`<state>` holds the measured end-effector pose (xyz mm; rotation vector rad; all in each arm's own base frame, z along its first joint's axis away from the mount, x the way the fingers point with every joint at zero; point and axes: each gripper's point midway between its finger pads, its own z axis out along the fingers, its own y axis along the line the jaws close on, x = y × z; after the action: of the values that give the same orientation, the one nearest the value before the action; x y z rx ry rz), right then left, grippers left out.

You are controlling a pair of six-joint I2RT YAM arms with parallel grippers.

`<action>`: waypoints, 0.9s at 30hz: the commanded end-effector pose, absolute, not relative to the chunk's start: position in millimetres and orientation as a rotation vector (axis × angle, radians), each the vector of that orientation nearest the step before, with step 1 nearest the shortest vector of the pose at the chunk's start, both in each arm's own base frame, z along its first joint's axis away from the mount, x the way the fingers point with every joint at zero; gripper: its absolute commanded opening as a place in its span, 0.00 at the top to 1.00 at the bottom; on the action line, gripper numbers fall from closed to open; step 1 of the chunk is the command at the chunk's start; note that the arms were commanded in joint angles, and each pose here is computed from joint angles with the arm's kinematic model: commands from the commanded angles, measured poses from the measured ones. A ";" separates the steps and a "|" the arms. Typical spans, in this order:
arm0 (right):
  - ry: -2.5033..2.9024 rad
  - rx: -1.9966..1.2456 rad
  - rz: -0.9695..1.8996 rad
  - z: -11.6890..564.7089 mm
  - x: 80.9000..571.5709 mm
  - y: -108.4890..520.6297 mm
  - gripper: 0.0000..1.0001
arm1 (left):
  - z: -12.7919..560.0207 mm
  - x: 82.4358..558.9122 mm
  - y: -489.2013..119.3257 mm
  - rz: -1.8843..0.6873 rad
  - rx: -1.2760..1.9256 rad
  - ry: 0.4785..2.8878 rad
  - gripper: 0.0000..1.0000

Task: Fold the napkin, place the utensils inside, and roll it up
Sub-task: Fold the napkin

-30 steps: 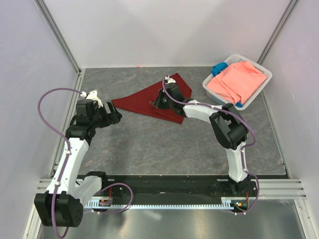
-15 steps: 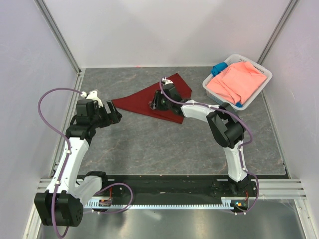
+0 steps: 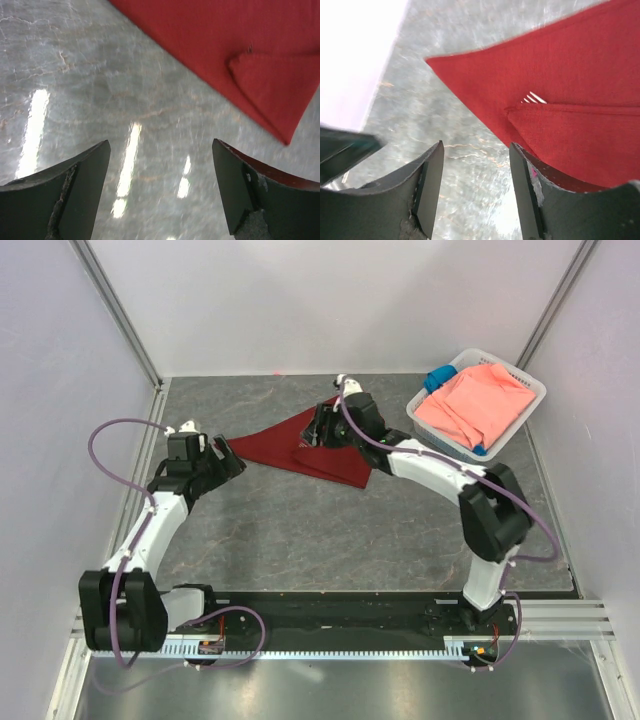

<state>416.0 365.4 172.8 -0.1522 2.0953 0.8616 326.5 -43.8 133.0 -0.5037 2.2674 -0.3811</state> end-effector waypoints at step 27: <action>1.978 -0.040 0.867 230.4 386.7 256.0 0.35 | 46.8 465.4 29.0 -0.582 -1.141 1.940 0.39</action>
<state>386.7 253.0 230.2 -0.0251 1.9839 0.8421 443.9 25.1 36.0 -1.1293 2.0145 -0.5295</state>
